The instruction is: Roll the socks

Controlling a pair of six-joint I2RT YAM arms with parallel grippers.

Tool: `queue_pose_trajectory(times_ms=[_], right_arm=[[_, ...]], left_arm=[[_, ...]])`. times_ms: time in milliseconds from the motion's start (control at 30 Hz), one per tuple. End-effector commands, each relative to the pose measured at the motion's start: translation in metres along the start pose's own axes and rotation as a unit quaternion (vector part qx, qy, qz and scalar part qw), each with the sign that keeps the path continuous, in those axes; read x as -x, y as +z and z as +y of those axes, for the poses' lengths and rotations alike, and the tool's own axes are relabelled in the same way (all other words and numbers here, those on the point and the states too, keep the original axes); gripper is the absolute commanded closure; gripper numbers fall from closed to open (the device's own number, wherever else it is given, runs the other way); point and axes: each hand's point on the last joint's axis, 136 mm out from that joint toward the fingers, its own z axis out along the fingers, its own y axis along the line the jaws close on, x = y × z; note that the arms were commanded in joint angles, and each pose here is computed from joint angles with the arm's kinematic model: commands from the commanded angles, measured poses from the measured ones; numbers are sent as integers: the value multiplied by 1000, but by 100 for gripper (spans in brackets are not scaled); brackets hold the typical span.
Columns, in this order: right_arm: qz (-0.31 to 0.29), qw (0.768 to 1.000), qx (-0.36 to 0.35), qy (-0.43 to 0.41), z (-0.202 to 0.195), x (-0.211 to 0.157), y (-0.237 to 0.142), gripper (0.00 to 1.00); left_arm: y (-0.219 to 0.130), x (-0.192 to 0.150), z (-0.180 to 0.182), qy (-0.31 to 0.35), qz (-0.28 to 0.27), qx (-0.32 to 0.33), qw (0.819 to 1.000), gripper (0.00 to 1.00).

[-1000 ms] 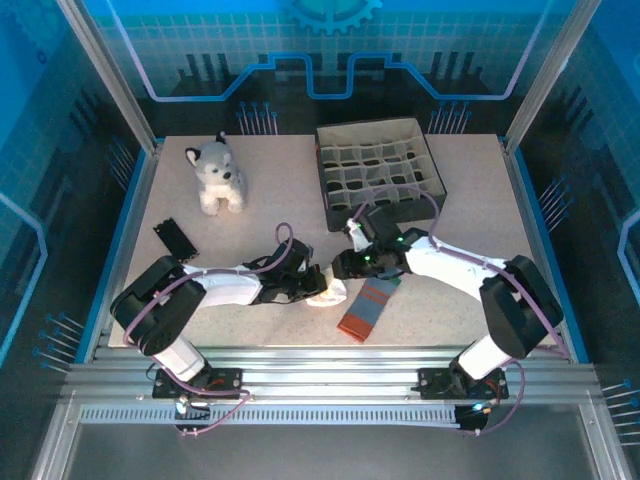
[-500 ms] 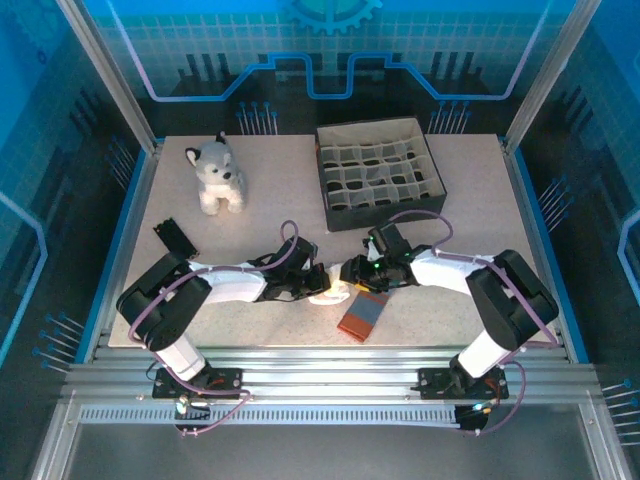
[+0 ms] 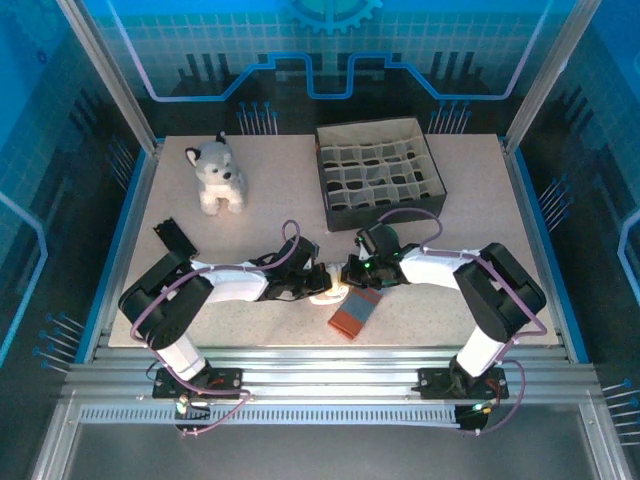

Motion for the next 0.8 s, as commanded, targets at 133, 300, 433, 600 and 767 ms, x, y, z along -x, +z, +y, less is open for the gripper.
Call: queue_pose_trajectory(times_ms=[133,300,433,600,767], right_arm=[[-19,980,-113,-160,20,-9,-23,100],[-15,947,-199,-254,25,-6,-29,100],[-19,931,-225,-287,23,-9,-27,100],[-14,908,-259,-328,24,-13,-21,100],[-8,889,-286,-356,27,-17,-17,100]], left_arm=[[3,-25,31,-8,40,57,998,100],[-6,-18,14,-8,32,29,999,96],[-18,-13,5,-25,24,-3,999,94],[-35,-9,1,-47,16,-38,998,91],[-46,-8,4,-59,-2,-57,997,89]])
